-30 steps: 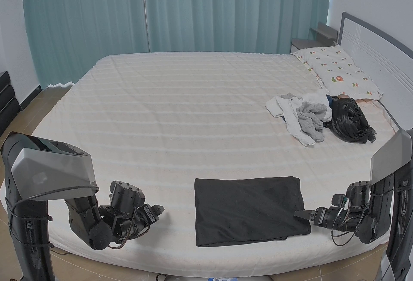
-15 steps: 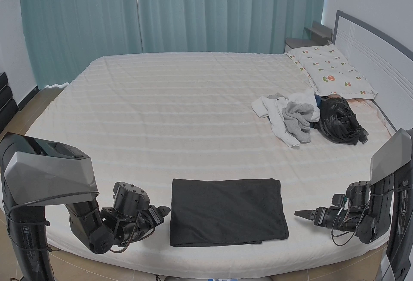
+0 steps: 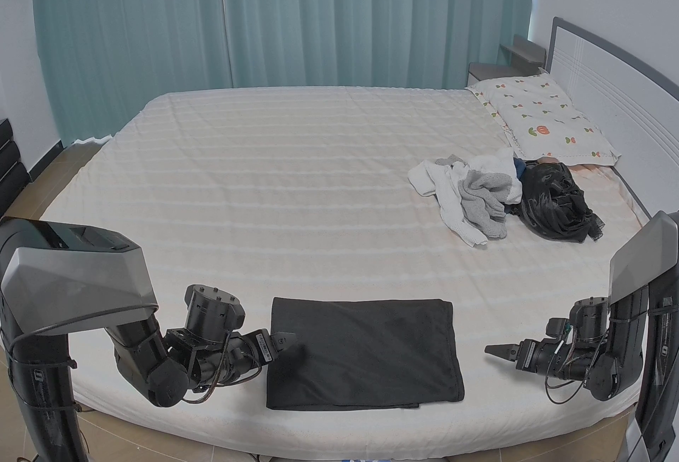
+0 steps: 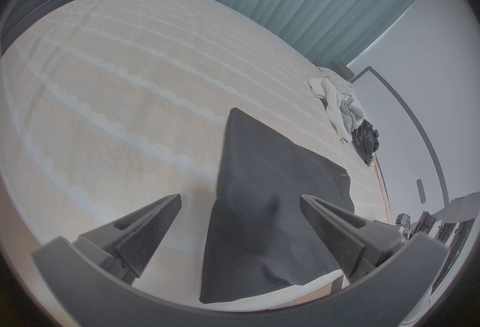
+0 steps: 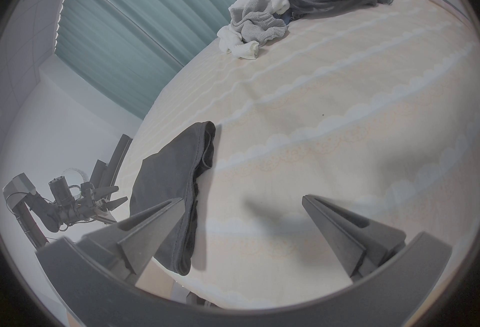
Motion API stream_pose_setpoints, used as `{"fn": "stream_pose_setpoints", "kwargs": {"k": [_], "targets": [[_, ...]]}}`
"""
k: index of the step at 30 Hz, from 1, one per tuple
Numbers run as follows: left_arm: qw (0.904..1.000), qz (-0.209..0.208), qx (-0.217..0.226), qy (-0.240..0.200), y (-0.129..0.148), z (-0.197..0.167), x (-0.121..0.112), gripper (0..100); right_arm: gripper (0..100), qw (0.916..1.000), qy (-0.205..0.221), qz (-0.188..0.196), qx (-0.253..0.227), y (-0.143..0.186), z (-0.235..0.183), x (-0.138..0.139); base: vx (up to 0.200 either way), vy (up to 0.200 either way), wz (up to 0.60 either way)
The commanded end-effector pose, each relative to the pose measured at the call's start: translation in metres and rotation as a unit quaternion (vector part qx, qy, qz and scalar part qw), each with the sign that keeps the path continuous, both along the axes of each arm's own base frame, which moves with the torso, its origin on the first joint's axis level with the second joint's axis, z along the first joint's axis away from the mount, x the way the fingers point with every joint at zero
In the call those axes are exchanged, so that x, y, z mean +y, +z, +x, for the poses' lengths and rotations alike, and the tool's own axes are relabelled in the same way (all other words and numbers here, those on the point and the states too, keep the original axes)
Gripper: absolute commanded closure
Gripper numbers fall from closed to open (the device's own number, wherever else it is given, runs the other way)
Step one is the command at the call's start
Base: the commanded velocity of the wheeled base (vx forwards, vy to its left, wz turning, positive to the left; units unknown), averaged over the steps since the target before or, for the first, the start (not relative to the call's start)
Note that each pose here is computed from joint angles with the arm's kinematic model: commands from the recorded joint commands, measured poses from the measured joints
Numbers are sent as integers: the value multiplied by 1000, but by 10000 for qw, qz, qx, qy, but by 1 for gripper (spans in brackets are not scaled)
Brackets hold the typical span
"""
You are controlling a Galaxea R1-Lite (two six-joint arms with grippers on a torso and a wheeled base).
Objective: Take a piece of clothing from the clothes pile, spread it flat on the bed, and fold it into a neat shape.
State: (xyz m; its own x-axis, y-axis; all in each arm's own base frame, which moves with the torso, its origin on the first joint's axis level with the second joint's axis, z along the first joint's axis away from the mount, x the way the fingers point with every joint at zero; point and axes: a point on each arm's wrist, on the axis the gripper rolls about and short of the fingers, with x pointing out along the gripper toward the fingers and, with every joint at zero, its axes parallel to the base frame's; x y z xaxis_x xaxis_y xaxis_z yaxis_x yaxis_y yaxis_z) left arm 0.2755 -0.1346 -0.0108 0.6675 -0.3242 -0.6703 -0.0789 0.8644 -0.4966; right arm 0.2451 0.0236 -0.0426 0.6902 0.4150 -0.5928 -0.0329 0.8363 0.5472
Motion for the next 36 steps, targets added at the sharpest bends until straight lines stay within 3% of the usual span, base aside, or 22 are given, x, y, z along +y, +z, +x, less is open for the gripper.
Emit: {"fn": "stream_pose_setpoints", "kwargs": {"k": [1,4,15,23,36], "targets": [[10000,12,12,-22,-2,1,-1,0,0,10000,5,2,-58,2,0,0,0,0,0],[10000,37,51,-65,-6,1,-3,0,0,10000,-1,-3,-50,2,-1,0,-200,0,0],[9998,-81,-199,-44,-8,25,-12,0,0,10000,6,-4,-35,2,-1,0,0,0,0],[9988,110,-473,-73,-24,60,-18,0,0,10000,22,-4,-35,3,-2,1,0,0,0],[9985,36,-472,-259,-33,66,-23,0,0,9999,-60,-72,-101,4,0,1,0,0,0]]}}
